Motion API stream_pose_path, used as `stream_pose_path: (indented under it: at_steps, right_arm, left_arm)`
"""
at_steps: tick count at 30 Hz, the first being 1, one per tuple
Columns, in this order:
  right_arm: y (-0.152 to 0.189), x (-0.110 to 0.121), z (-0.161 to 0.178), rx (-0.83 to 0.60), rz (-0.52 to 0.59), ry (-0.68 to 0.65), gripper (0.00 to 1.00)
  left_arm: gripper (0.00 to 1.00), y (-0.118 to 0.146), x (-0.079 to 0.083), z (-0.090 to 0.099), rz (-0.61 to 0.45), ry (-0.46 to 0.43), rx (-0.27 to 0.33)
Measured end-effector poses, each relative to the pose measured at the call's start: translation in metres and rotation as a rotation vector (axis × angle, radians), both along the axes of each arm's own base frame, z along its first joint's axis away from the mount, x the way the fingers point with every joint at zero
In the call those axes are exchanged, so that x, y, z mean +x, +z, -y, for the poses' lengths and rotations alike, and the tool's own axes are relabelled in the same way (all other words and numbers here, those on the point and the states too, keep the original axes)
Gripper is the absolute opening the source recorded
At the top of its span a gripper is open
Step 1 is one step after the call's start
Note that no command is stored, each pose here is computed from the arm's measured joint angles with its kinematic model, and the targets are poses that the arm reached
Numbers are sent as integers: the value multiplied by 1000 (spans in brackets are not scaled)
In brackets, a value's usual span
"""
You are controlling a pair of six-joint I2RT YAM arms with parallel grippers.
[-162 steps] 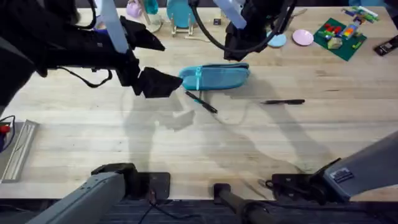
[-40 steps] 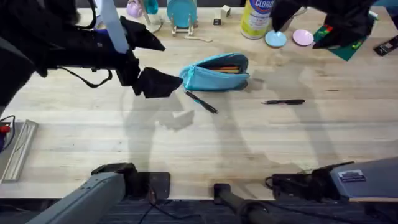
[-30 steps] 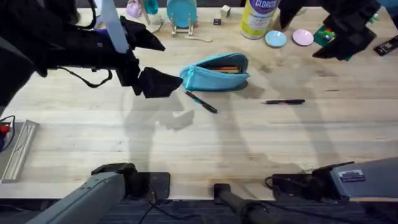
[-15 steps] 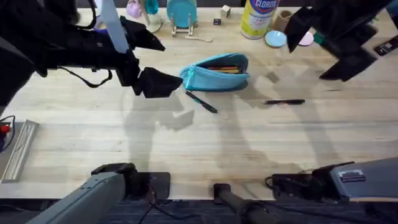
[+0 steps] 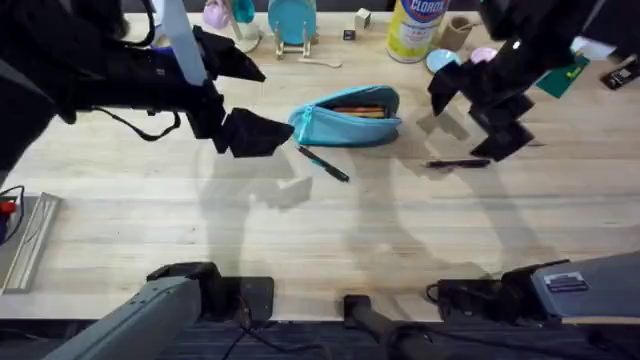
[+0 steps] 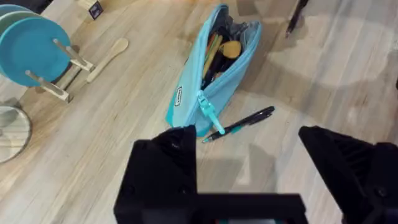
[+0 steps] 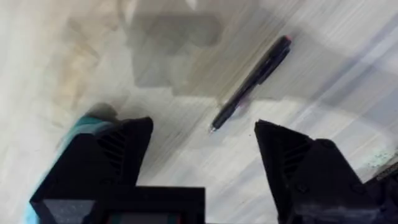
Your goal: Unzip the bag, pick up the pens from the table one at a time and place them inside, then zip the bag closed.
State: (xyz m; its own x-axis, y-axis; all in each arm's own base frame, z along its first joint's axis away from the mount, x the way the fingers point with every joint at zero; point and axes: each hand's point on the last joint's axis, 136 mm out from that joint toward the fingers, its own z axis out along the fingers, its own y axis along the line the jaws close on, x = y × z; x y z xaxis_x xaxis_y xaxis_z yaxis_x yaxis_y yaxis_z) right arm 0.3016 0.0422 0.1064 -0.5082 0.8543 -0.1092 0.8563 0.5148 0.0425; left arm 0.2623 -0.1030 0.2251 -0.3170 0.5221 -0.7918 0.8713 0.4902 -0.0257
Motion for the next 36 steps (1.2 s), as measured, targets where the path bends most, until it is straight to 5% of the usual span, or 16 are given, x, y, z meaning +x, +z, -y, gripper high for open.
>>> stream_pose_path:
  at_steps: [13,24,28,34,36]
  right_arm:
    - [-48,-36,-5,54,-111,-38,995]
    - [-72,-44,-5,89,-101,-84,972]
    - [-72,-43,-6,100,-94,-94,766]
    - [-72,-42,-9,115,-91,-105,69]
    - [-71,-42,-9,118,-89,-103,37]
  left_arm:
    - [994,0,0,0,0,0,0]
    - [994,0,0,0,0,0,0]
    - [994,0,0,0,0,0,0]
    - [994,0,0,0,0,0,0]
    - [994,0,0,0,0,0,0]
